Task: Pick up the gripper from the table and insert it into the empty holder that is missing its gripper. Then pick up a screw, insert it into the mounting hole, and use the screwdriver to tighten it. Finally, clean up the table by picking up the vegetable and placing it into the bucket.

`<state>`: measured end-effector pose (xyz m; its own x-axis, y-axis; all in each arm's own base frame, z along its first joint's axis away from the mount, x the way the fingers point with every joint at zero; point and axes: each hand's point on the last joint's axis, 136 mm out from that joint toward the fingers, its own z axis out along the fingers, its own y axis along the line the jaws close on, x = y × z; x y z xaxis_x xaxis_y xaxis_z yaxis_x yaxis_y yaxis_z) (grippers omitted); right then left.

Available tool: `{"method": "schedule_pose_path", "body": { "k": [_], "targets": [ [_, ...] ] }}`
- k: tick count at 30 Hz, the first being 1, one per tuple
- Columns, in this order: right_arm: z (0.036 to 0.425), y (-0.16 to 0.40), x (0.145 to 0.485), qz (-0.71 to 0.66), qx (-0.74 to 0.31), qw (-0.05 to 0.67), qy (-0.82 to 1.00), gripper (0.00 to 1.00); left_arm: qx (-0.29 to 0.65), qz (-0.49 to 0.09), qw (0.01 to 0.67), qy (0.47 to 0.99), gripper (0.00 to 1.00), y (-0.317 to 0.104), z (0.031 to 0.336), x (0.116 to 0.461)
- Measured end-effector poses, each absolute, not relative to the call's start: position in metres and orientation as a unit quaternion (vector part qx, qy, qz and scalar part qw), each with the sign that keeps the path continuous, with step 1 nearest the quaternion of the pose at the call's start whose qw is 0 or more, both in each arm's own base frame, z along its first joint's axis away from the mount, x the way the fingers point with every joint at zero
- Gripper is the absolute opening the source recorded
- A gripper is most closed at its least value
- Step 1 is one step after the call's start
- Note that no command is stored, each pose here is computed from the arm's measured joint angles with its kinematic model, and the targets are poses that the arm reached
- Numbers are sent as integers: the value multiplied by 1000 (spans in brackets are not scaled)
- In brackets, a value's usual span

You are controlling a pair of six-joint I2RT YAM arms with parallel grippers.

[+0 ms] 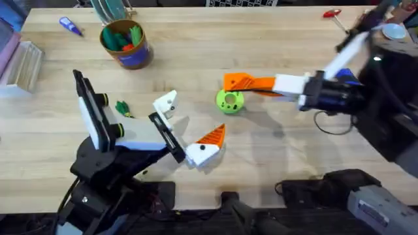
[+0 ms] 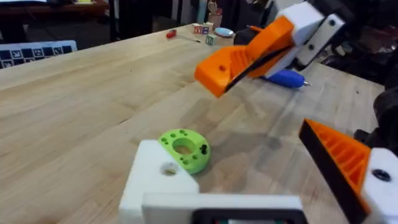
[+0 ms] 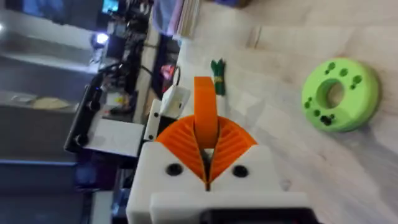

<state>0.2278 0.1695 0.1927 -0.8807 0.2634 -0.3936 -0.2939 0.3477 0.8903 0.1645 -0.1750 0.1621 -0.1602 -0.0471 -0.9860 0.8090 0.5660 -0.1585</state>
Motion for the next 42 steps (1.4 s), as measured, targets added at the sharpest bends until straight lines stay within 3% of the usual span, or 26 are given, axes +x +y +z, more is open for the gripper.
{"method": "schedule_pose_path", "body": {
  "k": [6, 16, 26, 42],
  "targets": [
    [173, 197, 231, 618, -21, 148, 772, 12, 302, -384, 572, 659, 988, -180, 162, 157],
    [149, 233, 200, 648, -54, 4, 760, 12, 344, -420, 548, 637, 986, -190, 163, 138],
    [172, 245, 201, 660, -84, -2, 747, 11, 358, -427, 542, 629, 987, -193, 163, 132],
    [170, 260, 196, 655, -89, -26, 750, 10, 356, -424, 544, 630, 987, -192, 162, 133]
  ]
}}
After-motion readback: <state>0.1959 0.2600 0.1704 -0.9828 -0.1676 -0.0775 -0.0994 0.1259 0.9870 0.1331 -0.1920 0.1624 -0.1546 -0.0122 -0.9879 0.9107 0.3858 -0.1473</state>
